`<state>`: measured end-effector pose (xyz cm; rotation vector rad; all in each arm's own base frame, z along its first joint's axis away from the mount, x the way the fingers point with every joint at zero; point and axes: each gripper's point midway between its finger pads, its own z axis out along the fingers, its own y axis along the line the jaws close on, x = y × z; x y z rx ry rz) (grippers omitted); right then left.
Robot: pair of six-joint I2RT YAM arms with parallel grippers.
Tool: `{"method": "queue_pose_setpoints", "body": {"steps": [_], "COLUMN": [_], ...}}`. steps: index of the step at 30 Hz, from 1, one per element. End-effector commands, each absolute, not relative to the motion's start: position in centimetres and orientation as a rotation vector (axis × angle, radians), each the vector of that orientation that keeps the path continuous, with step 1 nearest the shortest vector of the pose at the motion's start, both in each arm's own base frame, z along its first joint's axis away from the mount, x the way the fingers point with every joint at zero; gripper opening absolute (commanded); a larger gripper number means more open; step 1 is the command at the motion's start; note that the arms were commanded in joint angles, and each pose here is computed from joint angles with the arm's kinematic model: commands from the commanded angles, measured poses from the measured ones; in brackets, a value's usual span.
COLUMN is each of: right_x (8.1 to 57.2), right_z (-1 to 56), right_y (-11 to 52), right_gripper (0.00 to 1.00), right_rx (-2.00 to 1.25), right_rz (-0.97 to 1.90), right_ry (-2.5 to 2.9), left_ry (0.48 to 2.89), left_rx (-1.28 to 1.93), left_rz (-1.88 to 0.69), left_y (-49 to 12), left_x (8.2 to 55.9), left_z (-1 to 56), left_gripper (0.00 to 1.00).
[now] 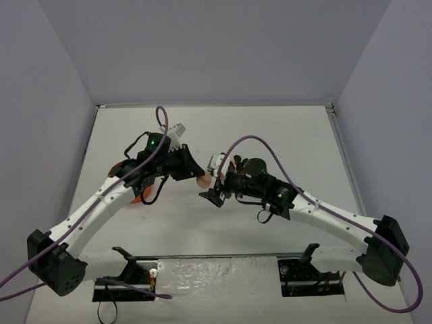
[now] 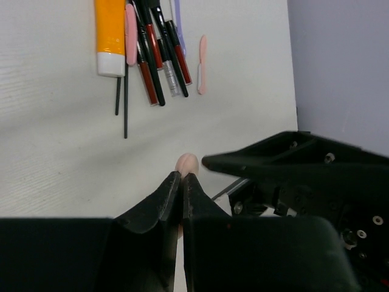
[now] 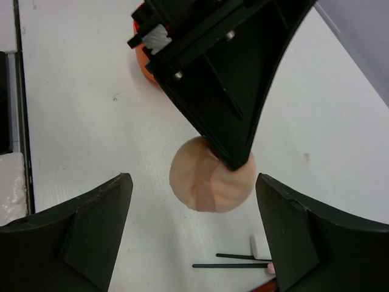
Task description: Organize the makeup
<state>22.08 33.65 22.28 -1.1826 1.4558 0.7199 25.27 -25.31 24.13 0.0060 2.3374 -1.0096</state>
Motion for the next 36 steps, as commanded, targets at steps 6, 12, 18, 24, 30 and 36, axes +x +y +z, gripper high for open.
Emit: {"method": "queue_pose_setpoints", "body": {"steps": [6, 12, 18, 24, 30, 36], "right_x": [24.5, 27.2, 29.0, 28.9, 28.5, 28.3], "right_z": [26.4, 26.6, 24.7, 23.5, 23.9, 24.2], "right_y": [30.3, 25.8, 22.7, 21.6, 21.1, 20.7], "right_gripper": [1.0, 1.0, 1.0, 1.0, 1.0, 1.0], "right_rx": [-0.895, -0.594, -0.42, -0.38, -0.354, -0.341], "right_rz": [0.6, 0.473, 0.456, 0.497, 0.515, 0.516], "right_ry": [1.485, 1.635, 1.724, 1.737, 1.716, 1.704], "left_ry": [2.159, 2.111, 2.073, 2.1, 2.084, 2.129], "left_rx": [0.011, -0.113, -0.276, -0.361, -0.396, -0.404], "left_rz": [-0.495, -0.06, 0.134, 0.198, 0.194, 0.189], "left_y": [-17.0, -7.8, -0.5, 3.0, 6.2, 7.9], "left_x": [26.9, 26.4, 26.3, 28.0, 31.2, 32.8], "left_z": [27.9, 28.5, 28.8, 27.5, 26.3, 24.1], "left_gripper": [0.0, 0.0, 0.0, 0.0, 0.0, 0.0]}}
